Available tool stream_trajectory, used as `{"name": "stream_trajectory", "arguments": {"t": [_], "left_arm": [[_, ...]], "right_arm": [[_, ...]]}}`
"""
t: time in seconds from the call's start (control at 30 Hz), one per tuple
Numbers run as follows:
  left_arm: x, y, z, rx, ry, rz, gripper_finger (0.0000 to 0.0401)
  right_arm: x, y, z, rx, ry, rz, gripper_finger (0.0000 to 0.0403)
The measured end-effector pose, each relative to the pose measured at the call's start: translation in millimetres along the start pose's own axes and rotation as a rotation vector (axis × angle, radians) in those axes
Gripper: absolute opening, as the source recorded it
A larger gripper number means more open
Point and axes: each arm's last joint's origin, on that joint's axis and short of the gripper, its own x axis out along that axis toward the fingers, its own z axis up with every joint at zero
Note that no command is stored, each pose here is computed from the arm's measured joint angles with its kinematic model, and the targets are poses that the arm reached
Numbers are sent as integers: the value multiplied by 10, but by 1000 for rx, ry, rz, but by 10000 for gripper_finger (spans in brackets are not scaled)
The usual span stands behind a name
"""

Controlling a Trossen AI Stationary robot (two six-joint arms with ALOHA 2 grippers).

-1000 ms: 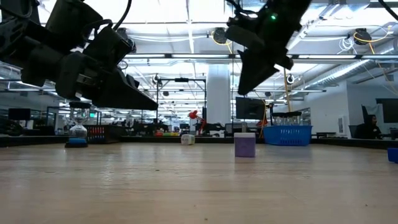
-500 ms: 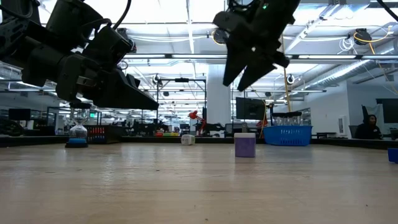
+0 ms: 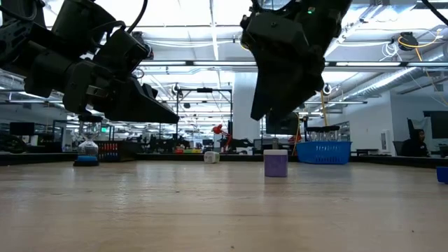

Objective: Pick & Place Office items
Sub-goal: Put the blue charger adapter into the red basket

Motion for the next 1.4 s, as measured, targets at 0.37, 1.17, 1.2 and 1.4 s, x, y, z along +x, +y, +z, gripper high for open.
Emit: {"name": "stream_trajectory", "arguments": {"t": [0.37, 1.17, 1.2, 1.4], "left_arm": [[1, 0, -3, -6, 4, 0, 4], [1, -1, -2, -5, 3, -1, 37], [2, -1, -3, -5, 4, -2, 37], [2, -1, -4, -10, 5, -2, 37]], "right_arm": [[311, -126, -121, -59, 75, -112, 284], [-58, -248, -126, 80, 79, -25, 257], [-124, -256, -136, 87, 79, -30, 263], [-298, -294, -213, 148, 107, -78, 288]]}}
